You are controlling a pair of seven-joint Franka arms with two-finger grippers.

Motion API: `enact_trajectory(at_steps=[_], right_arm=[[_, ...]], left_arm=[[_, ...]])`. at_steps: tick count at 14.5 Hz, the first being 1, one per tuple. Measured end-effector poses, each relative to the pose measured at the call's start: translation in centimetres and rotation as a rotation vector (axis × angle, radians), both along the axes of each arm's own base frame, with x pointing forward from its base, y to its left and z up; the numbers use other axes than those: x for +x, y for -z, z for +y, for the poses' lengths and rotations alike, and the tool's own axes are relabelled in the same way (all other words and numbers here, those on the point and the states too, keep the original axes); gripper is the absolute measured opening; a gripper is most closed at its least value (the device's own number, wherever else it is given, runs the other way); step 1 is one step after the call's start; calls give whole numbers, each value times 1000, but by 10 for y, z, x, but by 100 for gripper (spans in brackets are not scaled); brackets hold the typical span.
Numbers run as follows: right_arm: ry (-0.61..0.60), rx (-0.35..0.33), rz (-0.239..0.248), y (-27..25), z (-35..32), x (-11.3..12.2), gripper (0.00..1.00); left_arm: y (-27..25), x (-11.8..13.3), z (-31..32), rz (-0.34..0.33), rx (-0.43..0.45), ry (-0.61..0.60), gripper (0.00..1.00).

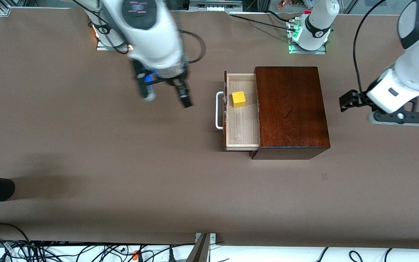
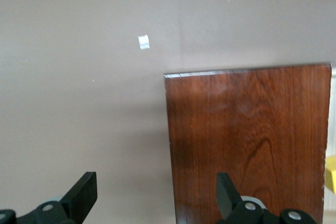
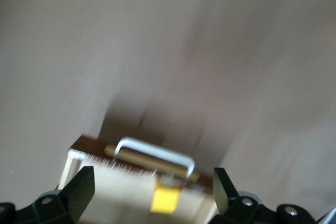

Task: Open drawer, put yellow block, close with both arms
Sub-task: 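Withdraw the right gripper while the left gripper moves toward the drawer, then push the drawer front into the box with the left gripper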

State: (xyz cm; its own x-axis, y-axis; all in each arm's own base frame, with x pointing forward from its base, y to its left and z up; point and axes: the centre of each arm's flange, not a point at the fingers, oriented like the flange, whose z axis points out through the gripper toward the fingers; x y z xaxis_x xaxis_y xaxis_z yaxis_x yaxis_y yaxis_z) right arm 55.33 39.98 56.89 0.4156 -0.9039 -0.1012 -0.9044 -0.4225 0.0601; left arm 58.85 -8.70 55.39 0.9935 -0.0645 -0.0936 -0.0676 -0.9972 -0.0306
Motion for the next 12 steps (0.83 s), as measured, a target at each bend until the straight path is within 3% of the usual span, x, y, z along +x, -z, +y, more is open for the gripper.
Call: enact_trajectory(at_steps=[3, 8, 9, 12], right_arm=[[-244, -41, 9, -17, -79, 18, 100], [-581, -20, 4, -40, -219, 24, 100], [-653, -10, -10, -43, -250, 26, 100], [-823, -10, -47, -43, -335, 25, 100]], left_arm=[[11, -12, -47, 66, -5, 143, 100], [33, -34, -124, 156, -71, 594, 100], [40, -36, -139, 162, -110, 672, 100], [54, -41, -202, 84, -206, 925, 100]])
